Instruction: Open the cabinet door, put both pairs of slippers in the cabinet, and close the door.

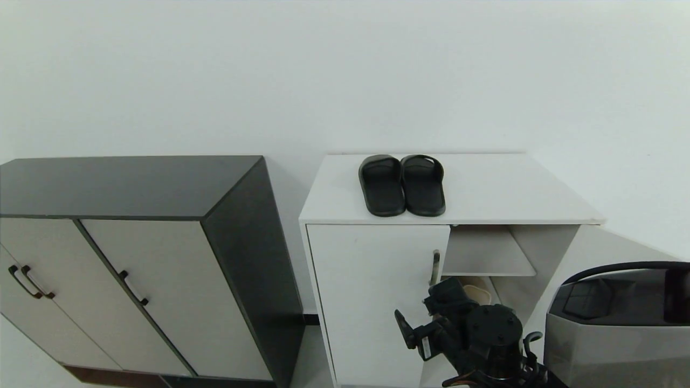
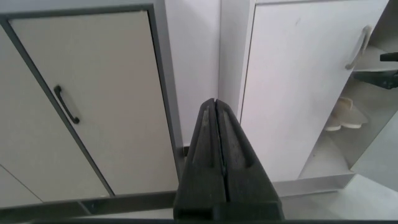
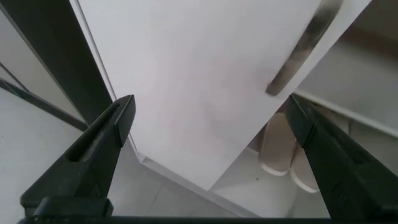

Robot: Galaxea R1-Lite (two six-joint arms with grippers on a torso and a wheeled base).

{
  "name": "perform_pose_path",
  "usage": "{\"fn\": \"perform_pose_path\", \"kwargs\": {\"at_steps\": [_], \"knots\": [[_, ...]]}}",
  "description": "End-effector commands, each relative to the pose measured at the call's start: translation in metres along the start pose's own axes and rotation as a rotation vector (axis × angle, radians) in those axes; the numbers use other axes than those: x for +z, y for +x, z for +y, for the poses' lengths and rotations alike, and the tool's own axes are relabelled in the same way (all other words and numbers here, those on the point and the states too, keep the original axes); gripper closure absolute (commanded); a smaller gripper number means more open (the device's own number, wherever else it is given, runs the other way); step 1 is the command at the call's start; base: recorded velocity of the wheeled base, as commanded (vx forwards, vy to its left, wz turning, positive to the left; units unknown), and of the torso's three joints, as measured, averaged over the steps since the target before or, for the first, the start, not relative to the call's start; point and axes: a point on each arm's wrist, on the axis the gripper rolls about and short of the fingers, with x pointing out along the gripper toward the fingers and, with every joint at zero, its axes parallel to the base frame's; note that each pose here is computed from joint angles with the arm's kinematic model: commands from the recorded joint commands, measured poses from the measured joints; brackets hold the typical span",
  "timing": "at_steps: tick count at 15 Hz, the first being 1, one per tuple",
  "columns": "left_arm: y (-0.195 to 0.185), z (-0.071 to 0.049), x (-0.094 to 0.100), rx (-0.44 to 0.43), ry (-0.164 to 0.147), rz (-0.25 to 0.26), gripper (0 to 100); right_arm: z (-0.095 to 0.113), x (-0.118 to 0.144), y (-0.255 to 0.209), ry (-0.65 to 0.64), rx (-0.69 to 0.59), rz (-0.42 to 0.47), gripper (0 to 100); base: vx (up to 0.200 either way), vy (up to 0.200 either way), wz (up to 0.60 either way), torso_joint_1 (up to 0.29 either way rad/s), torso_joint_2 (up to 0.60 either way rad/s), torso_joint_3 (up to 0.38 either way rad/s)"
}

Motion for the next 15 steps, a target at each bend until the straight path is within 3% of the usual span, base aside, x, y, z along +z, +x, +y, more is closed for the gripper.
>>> {"fn": "perform_pose_path", "kwargs": {"at_steps": [1, 6, 9, 12, 13, 15], "knots": [[0.000, 0.000, 0.000, 0.001, 0.000, 0.001, 100, 0.001, -0.001, 0.000, -0.004, 0.002, 0.003, 0, 0.000, 0.000, 0.00, 0.237, -0.55, -0.320], [0.000, 0.000, 0.000, 0.001, 0.000, 0.001, 100, 0.002, -0.003, 0.002, -0.027, -0.006, 0.003, 0, 0.000, 0.000, 0.00, 0.158, -0.36, -0.206], [0.000, 0.000, 0.000, 0.001, 0.000, 0.001, 100, 0.002, 0.004, 0.009, -0.103, -0.150, -0.020, 0, 0.000, 0.000, 0.00, 0.012, -0.02, -0.012], [0.000, 0.000, 0.000, 0.001, 0.000, 0.001, 100, 0.002, 0.048, 0.006, -0.060, -0.124, -0.165, 0, 0.000, 0.000, 0.00, 0.000, 0.00, 0.000], [0.000, 0.000, 0.000, 0.001, 0.001, 0.001, 100, 0.000, 0.063, 0.002, -0.058, -0.124, -0.169, 0, 0.000, 0.000, 0.00, 0.000, 0.00, 0.000], [0.000, 0.000, 0.000, 0.001, 0.001, 0.001, 100, -0.002, 0.085, -0.002, -0.022, -0.111, -0.092, 0, 0.000, 0.000, 0.00, 0.000, 0.00, 0.000]]}}
